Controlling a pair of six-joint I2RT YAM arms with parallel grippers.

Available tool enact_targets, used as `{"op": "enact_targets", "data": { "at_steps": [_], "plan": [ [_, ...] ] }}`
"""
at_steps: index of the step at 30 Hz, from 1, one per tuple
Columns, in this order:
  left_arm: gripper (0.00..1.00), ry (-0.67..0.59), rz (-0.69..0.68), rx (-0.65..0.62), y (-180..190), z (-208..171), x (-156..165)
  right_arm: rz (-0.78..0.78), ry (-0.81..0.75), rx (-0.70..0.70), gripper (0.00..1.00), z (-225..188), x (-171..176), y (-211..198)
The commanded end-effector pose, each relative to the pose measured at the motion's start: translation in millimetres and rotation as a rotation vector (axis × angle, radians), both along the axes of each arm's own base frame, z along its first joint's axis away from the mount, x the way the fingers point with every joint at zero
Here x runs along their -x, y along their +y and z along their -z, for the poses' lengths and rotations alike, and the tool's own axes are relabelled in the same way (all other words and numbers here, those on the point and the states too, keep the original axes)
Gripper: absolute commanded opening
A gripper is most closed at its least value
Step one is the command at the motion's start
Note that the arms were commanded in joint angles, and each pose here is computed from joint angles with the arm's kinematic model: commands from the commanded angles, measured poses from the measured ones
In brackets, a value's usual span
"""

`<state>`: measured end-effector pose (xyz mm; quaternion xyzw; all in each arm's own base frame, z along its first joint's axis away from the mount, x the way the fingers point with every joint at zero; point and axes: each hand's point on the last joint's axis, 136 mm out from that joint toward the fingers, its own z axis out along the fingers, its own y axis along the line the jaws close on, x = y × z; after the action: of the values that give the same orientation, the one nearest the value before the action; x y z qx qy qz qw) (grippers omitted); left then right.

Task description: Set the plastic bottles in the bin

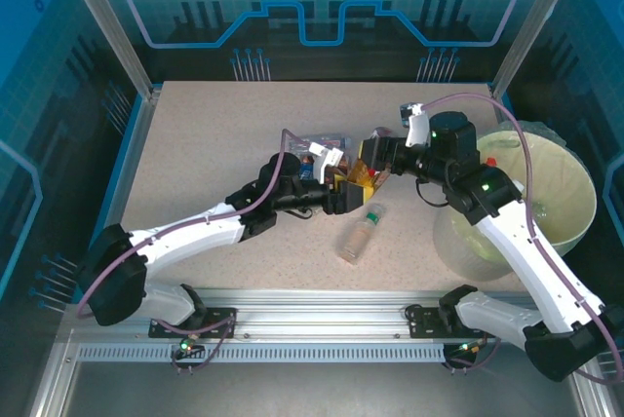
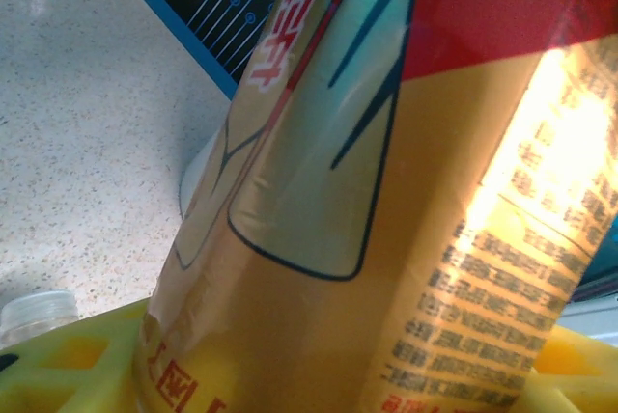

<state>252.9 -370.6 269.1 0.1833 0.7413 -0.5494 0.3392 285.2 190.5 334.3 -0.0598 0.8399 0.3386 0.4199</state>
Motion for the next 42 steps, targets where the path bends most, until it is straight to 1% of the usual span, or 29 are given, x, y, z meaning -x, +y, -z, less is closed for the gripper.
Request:
{"op": "enact_targets", "data": {
  "at_steps": [1, 3, 5, 9, 13, 18, 21, 25, 30, 33, 35, 39, 42],
  "plan": [
    [0.56, 0.001, -0.050, 0.043, -2, -17, -15, -0.068, 0.004, -0.008, 0.62, -2, 14, 10],
    [0.58, 0.004, -0.049, 0.038, -2, -15, -15, -0.060, 0.002, -0.003, 0.59, -1, 12, 8],
    [0.63, 0.008, -0.050, 0.032, -2, -14, -15, -0.035, -0.004, 0.008, 0.56, -3, 11, 3],
    [0.79, 0.021, -0.101, -0.020, 5, -6, -21, 0.026, -0.026, 0.032, 0.52, -10, 11, -10],
    [0.89, 0.006, -0.110, -0.054, 11, -3, -21, 0.106, -0.069, 0.068, 0.48, -22, 15, -31],
    [0.90, -0.023, -0.114, -0.057, 18, -8, -21, 0.173, -0.139, 0.112, 0.45, -43, 26, -55],
    [0.90, -0.039, -0.130, -0.058, 22, -11, -22, 0.253, -0.191, 0.168, 0.44, -62, 34, -78],
    [0.92, -0.052, -0.177, -0.077, 33, -10, -25, 0.381, -0.262, 0.227, 0.42, -89, 49, -114],
    [0.96, -0.053, -0.249, -0.105, 49, -5, -31, 0.490, -0.322, 0.262, 0.41, -111, 69, -146],
    [0.99, -0.053, -0.289, -0.112, 60, -4, -34, 0.567, -0.346, 0.300, 0.41, -119, 82, -167],
    [0.99, -0.051, -0.306, -0.117, 65, -3, -35, 0.616, -0.357, 0.351, 0.40, -121, 89, -182],
    [0.99, -0.048, -0.338, -0.124, 76, 0, -38, 0.770, -0.344, 0.483, 0.40, -122, 105, -221],
    [0.99, -0.039, -0.353, -0.126, 80, 2, -41, 0.864, -0.337, 0.539, 0.39, -122, 117, -242]
  ]
}}
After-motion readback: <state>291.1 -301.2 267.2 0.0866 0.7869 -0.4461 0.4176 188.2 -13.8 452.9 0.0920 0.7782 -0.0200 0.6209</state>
